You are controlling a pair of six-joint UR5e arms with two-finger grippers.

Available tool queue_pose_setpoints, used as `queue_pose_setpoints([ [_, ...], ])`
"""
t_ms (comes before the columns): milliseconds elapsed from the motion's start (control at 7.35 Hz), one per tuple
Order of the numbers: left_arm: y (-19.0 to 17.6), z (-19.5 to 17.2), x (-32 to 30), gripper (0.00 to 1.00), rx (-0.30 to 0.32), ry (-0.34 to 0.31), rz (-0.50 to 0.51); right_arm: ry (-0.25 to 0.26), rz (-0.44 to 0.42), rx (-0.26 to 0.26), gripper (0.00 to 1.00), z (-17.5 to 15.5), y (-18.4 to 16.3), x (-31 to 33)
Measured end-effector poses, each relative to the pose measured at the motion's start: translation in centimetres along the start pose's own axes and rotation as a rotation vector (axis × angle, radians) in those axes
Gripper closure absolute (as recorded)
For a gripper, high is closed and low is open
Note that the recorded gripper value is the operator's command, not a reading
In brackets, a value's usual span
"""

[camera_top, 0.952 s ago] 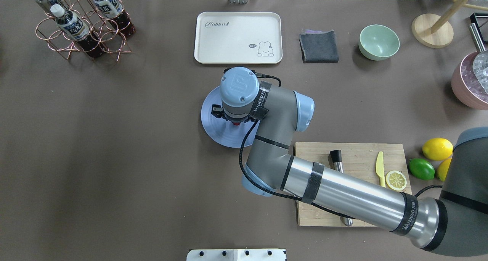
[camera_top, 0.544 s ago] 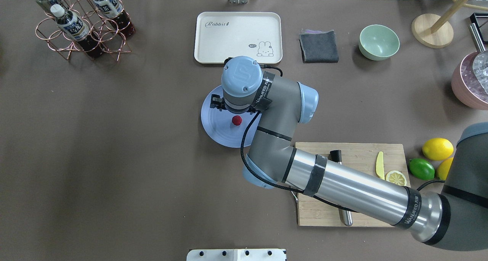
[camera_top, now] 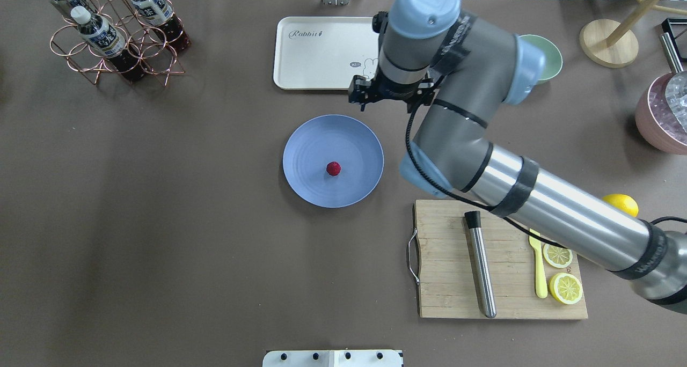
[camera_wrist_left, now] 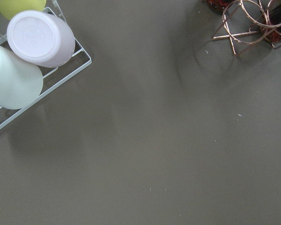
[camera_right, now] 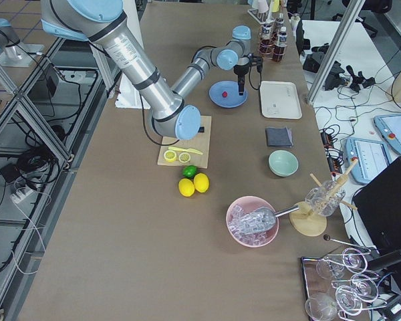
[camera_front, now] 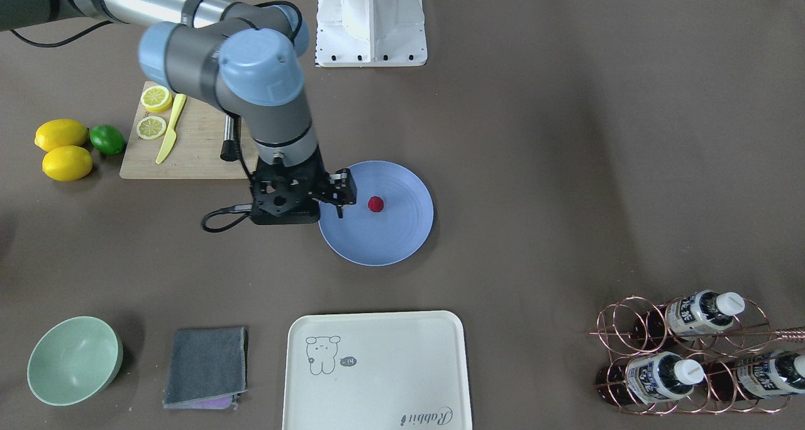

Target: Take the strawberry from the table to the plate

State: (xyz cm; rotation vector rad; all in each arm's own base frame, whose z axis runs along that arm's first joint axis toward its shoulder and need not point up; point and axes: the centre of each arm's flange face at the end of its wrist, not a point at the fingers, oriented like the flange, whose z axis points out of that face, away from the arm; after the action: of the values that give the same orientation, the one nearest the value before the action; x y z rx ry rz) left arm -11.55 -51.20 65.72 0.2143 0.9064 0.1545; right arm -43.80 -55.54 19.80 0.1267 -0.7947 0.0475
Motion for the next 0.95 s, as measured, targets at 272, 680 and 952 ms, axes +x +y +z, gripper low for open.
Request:
queue_pose_setpoints([
  [272, 0.4, 0.3, -0.3, 0.02, -0.009, -0.006, -0.01, 0.076, -0.108, -0.008, 0.0, -4.4, -0.4, 11.7],
  [680, 1.5, 0.9, -1.1, 0.02, -0.035, -0.046, -0.022, 0.156, -0.259, -0.042, 0.0, -7.6, 0.8, 27.9],
  [952, 1.7, 1.0, -1.2, 0.02, -0.044, -0.07, -0.021, 0.176, -0.292, -0.082, 0.0, -9.3, 1.9, 39.1],
])
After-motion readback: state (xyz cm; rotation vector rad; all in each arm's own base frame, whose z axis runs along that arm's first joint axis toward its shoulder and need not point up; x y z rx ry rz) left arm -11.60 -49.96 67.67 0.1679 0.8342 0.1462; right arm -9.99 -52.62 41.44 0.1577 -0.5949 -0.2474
